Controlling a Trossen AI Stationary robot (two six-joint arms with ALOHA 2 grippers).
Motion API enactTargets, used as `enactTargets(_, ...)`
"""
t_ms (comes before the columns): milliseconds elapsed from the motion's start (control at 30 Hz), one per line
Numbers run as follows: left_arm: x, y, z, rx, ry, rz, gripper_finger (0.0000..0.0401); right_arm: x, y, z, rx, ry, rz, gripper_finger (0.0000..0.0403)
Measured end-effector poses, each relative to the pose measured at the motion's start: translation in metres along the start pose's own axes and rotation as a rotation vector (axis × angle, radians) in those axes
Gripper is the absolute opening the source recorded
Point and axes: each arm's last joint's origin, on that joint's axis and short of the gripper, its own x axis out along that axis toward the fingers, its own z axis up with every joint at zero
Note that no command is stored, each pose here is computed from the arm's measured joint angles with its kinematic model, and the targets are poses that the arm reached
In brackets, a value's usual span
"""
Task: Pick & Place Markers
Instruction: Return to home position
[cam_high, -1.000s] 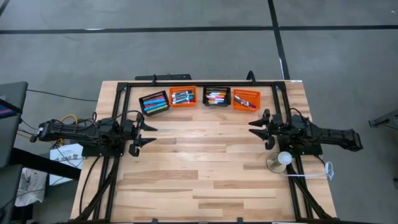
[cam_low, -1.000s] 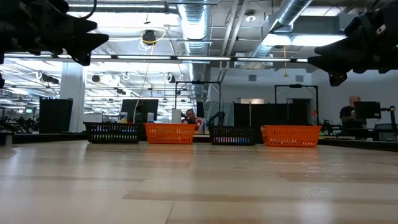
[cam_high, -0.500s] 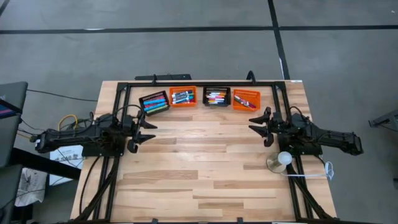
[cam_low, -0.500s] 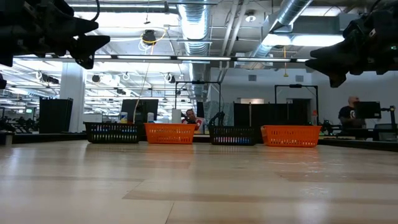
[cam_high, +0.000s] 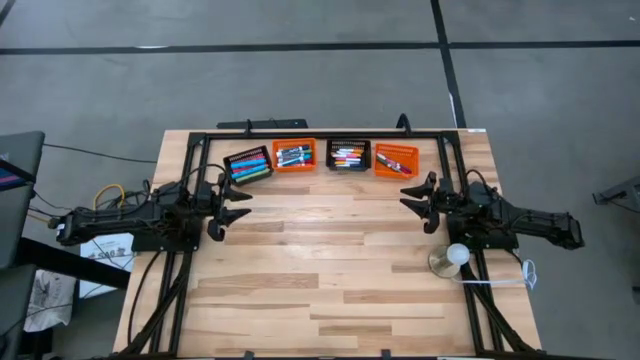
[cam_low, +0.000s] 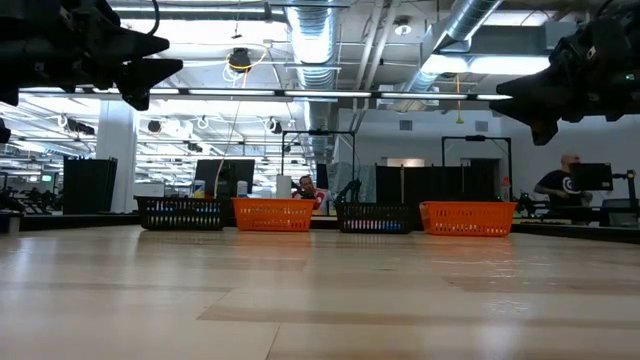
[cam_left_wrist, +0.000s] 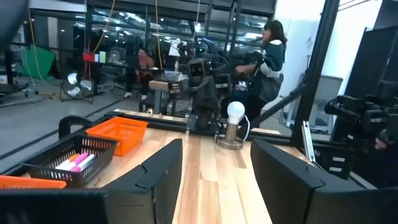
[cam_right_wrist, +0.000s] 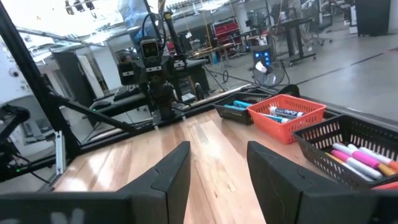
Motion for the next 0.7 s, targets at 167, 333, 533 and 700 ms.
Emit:
enactTargets(167, 0.0000, 0.0000, -0.0001, -0.002, 0.001, 0.000, 0.0190, 0.0000, -0.0001, 0.0000, 0.010, 0.000, -0.002, 0.0146)
enactTargets(333, 0.0000, 0.0000, -0.0001, -0.002, 0.001, 0.000, 0.0190, 0.0000, -0.0001, -0.0001, 0.010, 0.000, -0.003, 0.0149)
enactTargets(533, 0.0000, 0.0000, 0.0000, -0.001, 0.000, 0.000, 0.0190, 0.0000, -0.0001, -0.0001, 0.011, 0.000, -0.004, 0.0149)
enactTargets(700, 0.0000, 0.0000, 0.0000, -0.001, 0.000, 0.000, 0.0190, 0.0000, -0.0002, -0.0002, 0.011, 0.000, -0.004, 0.0145)
